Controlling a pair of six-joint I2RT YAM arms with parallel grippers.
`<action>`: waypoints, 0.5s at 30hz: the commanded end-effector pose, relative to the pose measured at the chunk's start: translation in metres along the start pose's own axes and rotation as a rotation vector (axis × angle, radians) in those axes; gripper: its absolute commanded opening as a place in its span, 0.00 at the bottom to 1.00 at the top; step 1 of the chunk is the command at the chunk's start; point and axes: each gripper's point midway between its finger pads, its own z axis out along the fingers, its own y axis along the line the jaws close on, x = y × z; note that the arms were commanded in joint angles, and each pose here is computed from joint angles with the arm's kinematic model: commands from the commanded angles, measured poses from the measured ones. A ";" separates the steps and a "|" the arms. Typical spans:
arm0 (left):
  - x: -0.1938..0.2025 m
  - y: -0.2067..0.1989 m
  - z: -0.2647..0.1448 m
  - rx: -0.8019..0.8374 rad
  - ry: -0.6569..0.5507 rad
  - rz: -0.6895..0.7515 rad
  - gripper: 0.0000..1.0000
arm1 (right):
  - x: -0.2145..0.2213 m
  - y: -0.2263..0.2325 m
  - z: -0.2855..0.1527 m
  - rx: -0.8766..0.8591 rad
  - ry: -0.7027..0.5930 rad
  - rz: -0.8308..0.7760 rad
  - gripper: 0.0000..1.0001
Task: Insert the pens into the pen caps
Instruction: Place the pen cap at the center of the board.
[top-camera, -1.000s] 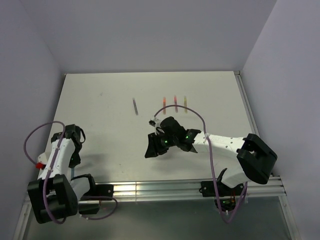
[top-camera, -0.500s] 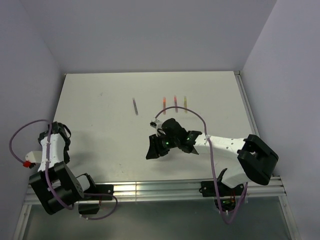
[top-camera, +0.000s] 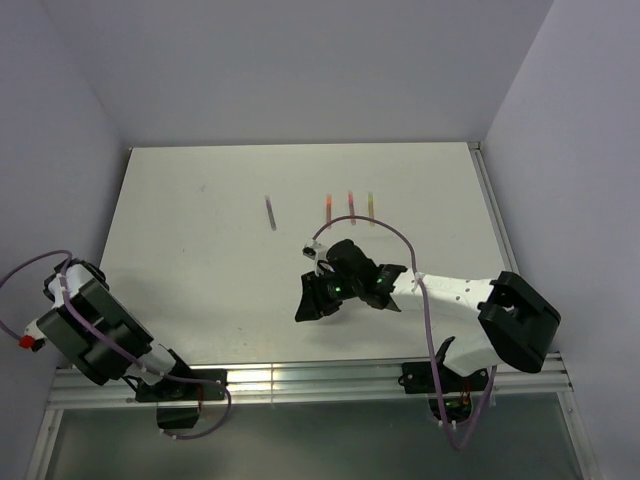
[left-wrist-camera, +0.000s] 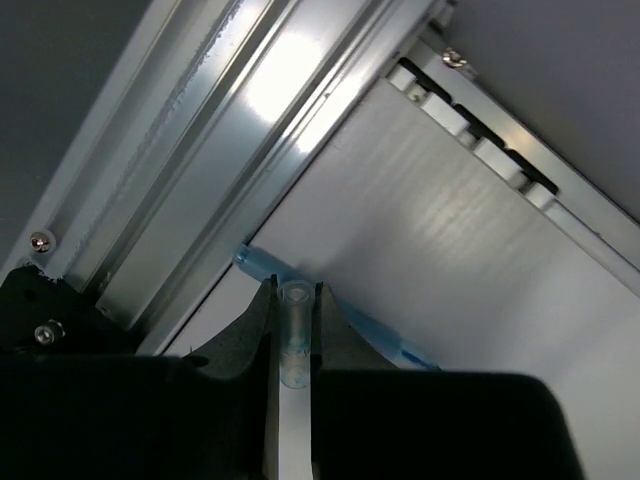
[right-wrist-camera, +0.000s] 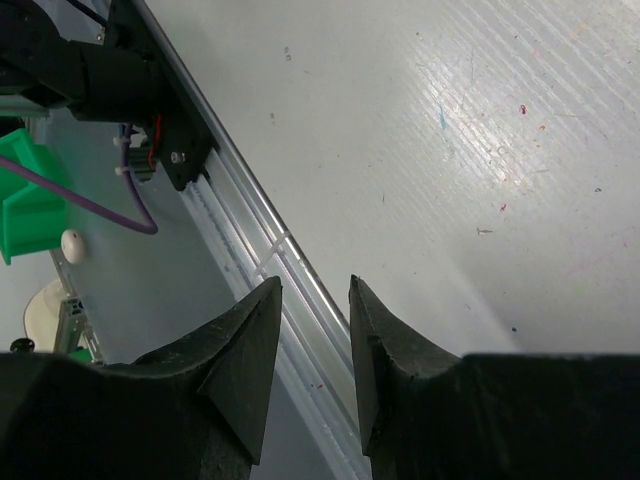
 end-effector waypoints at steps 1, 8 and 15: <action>0.008 0.005 0.019 -0.032 0.052 0.043 0.00 | -0.013 0.011 -0.006 -0.043 -0.055 -0.049 0.41; 0.029 0.007 0.044 -0.047 0.144 0.091 0.00 | -0.010 0.005 -0.008 -0.032 -0.058 -0.047 0.41; 0.039 -0.002 0.028 0.049 0.120 0.131 0.00 | -0.014 0.006 -0.007 -0.036 -0.065 -0.045 0.41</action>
